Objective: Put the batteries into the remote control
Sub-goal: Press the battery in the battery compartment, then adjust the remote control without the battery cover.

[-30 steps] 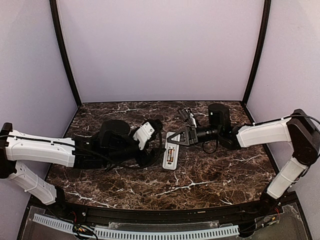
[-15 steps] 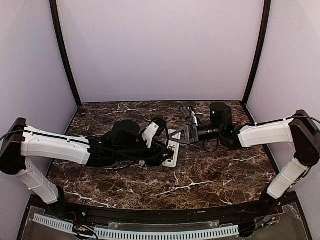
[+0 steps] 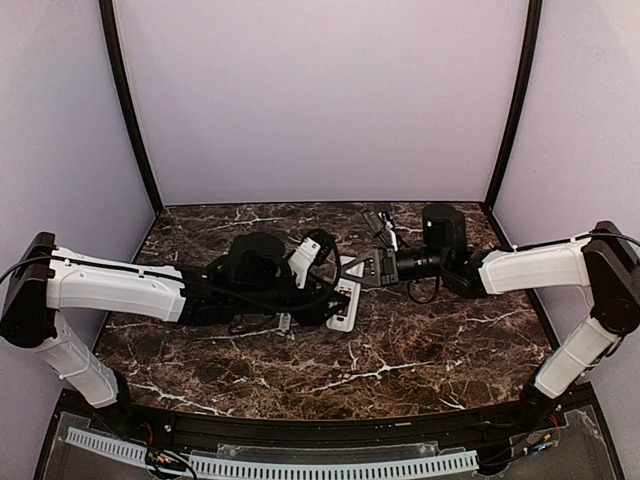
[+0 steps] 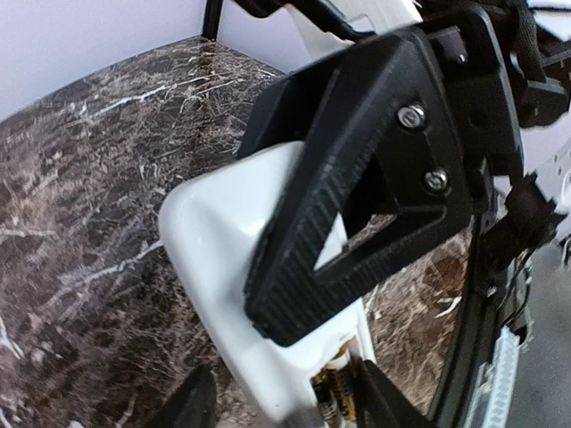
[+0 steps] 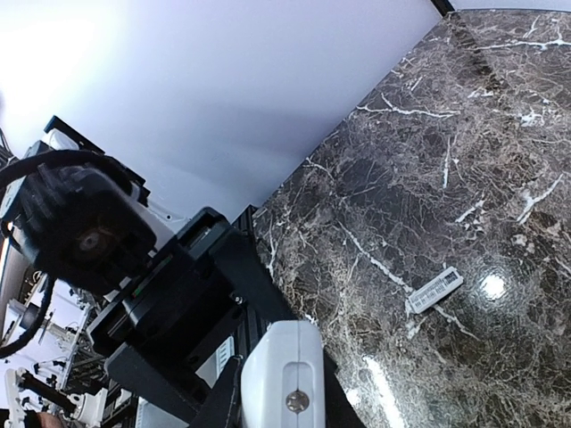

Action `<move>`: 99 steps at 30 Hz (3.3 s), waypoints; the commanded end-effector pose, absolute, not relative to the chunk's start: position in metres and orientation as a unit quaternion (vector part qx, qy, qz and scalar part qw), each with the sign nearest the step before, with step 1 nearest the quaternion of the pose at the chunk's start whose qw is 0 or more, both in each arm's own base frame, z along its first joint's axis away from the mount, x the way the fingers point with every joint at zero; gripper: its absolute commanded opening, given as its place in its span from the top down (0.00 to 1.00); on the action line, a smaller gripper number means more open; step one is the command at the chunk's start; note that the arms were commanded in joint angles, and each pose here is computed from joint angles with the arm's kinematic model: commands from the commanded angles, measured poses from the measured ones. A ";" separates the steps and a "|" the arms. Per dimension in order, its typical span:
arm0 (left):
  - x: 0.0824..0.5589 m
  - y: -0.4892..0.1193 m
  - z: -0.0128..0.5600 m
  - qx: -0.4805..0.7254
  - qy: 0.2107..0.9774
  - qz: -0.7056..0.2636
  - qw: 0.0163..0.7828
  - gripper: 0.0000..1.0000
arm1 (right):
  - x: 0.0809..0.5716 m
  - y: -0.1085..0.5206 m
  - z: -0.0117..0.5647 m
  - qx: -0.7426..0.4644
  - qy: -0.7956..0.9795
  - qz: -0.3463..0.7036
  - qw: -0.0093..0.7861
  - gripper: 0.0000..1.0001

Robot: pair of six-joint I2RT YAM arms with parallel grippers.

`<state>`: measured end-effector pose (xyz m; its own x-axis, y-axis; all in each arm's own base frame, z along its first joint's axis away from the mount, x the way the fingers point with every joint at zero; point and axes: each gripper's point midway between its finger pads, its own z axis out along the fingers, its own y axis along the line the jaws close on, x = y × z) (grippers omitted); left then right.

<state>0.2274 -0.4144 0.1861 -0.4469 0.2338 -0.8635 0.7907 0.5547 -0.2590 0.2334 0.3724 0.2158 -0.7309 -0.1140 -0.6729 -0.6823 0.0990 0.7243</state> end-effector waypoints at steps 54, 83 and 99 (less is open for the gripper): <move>0.254 -0.392 0.144 0.378 0.821 -0.101 0.417 0.23 | 0.241 0.334 0.192 -0.177 0.747 0.590 0.249 1.00; 0.260 -0.317 0.143 0.347 0.869 -0.086 0.343 0.15 | 0.261 0.299 0.174 -0.141 0.768 0.564 0.270 1.00; 0.273 -0.278 0.067 0.200 0.952 -0.026 0.231 0.19 | 0.270 0.275 0.163 -0.123 0.774 0.556 0.278 1.00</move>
